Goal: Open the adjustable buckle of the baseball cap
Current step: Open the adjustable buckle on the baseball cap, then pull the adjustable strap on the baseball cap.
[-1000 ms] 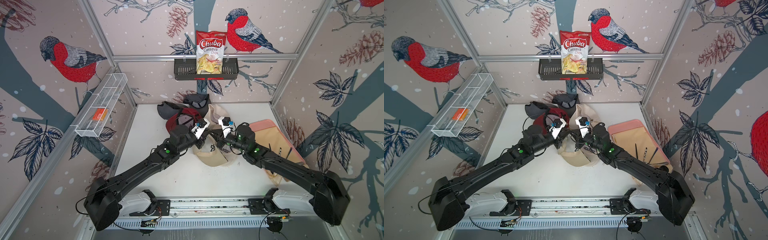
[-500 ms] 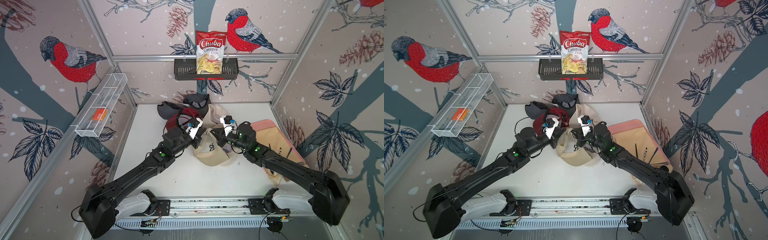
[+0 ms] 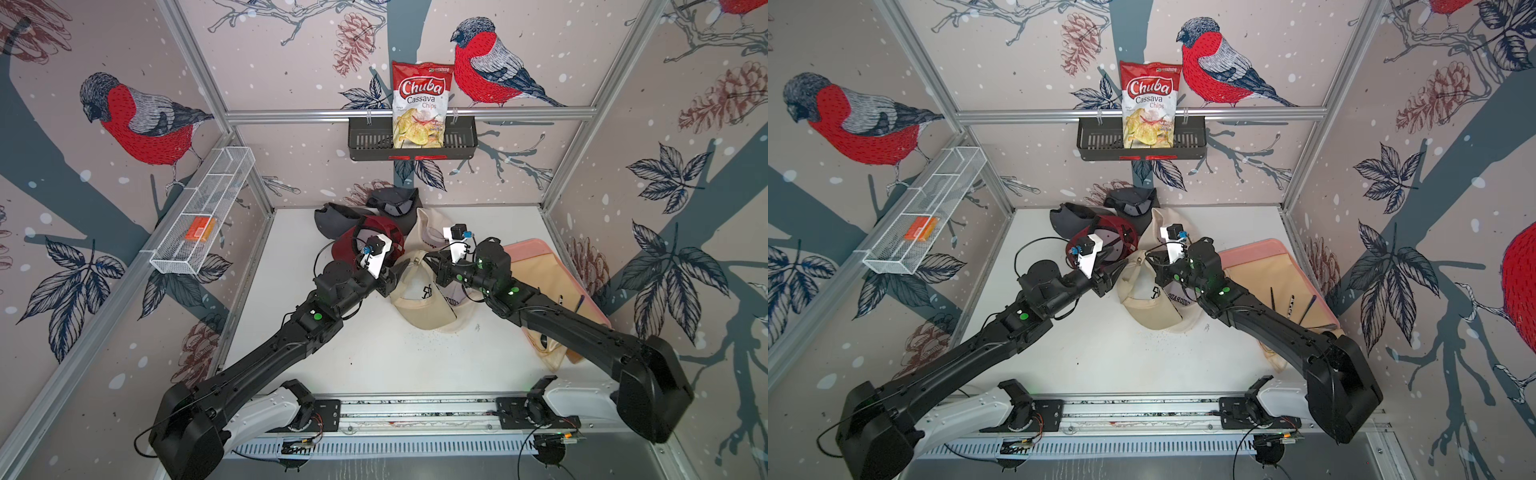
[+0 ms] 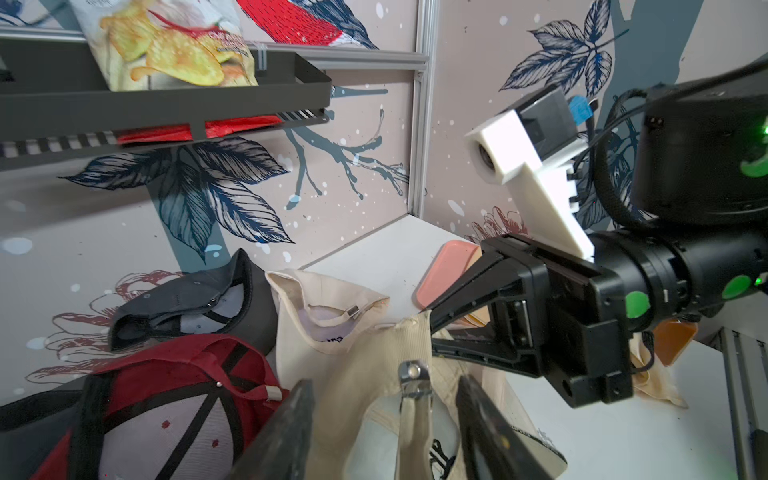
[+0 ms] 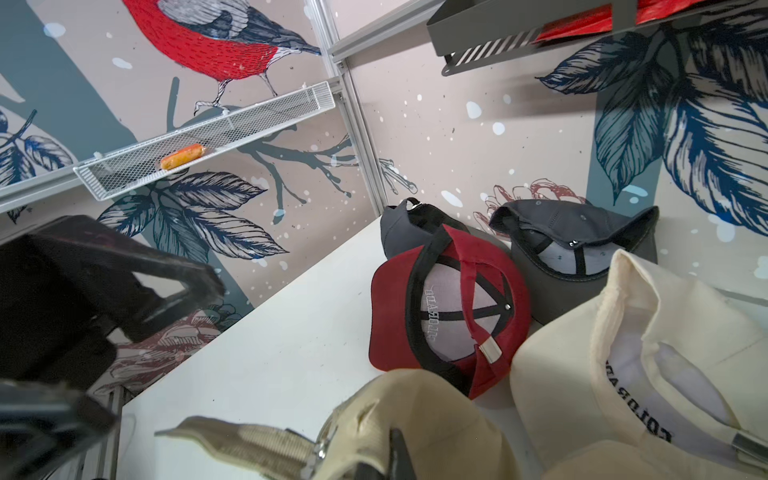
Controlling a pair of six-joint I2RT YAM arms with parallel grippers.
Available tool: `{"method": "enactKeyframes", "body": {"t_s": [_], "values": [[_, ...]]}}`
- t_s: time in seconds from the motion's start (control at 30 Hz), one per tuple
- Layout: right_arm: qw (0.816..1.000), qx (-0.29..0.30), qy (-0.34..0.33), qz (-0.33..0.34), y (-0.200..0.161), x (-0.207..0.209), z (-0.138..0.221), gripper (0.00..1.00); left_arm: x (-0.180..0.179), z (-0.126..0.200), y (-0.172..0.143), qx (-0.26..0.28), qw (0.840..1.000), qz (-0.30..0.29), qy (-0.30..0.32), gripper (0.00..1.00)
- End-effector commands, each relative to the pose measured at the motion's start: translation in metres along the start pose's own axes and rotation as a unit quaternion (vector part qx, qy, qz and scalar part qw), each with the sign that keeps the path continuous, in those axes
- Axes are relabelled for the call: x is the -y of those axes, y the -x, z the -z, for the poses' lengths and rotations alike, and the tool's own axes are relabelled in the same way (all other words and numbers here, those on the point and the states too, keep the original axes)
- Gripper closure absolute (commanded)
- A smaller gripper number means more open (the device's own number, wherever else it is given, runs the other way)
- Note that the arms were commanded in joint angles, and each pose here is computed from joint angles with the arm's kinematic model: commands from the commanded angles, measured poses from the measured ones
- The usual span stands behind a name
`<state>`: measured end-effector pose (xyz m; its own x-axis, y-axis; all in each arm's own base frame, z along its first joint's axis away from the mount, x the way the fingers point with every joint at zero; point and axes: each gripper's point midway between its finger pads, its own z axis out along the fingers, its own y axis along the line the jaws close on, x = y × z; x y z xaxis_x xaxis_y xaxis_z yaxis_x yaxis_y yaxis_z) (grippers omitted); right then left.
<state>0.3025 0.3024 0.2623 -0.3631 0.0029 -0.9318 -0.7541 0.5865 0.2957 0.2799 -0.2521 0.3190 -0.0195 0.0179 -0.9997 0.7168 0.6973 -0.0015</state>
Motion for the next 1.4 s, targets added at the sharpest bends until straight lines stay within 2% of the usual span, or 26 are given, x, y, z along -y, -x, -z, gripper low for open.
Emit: {"method": "enactKeyframes", "body": {"t_s": [0.0, 0.13, 0.23, 0.43, 0.5, 0.7, 1.07, 1.13, 1.2, 1.3, 1.37], "values": [[0.999, 0.015, 0.017, -0.024, 0.010, -0.002, 0.002, 1.00, -0.012, 0.013, 0.002, 0.014, 0.999, -0.002, 0.034, 0.50], [0.999, 0.018, 0.026, -0.037, 0.013, -0.001, 0.002, 1.00, -0.008, 0.025, -0.020, -0.005, 0.999, 0.015, 0.029, 0.63], [0.999, 0.017, 0.033, -0.040, 0.016, -0.003, 0.001, 1.00, -0.001, 0.027, -0.033, -0.008, 0.999, 0.032, 0.009, 0.64], [0.998, 0.015, 0.044, -0.043, 0.020, -0.007, 0.000, 1.00, 0.013, 0.012, -0.050, -0.023, 0.999, 0.033, -0.026, 0.58], [0.998, 0.014, 0.049, -0.045, 0.021, -0.010, 0.001, 1.00, 0.019, 0.005, -0.054, -0.024, 0.998, 0.030, -0.040, 0.54], [0.997, 0.007, 0.055, -0.052, 0.017, -0.011, 0.001, 1.00, 0.035, -0.021, -0.054, -0.031, 0.996, 0.018, -0.077, 0.47], [0.996, 0.001, 0.076, -0.048, 0.016, -0.023, 0.004, 1.00, 0.028, -0.044, -0.068, -0.044, 0.997, 0.006, -0.062, 0.45], [0.996, 0.001, 0.079, -0.046, 0.015, -0.024, 0.004, 1.00, 0.027, -0.047, -0.067, -0.042, 0.997, 0.006, -0.059, 0.55], [0.996, -0.001, 0.079, -0.044, 0.015, -0.024, 0.004, 1.00, 0.027, -0.048, -0.068, -0.046, 0.997, 0.003, -0.057, 0.71], [0.996, -0.003, 0.077, -0.040, 0.015, -0.024, 0.005, 1.00, 0.026, -0.046, -0.071, -0.057, 0.997, -0.002, -0.056, 0.91], [0.996, -0.005, 0.076, -0.036, 0.015, -0.024, 0.005, 1.00, 0.026, -0.043, -0.070, -0.059, 0.997, -0.004, -0.055, 1.00]]}}
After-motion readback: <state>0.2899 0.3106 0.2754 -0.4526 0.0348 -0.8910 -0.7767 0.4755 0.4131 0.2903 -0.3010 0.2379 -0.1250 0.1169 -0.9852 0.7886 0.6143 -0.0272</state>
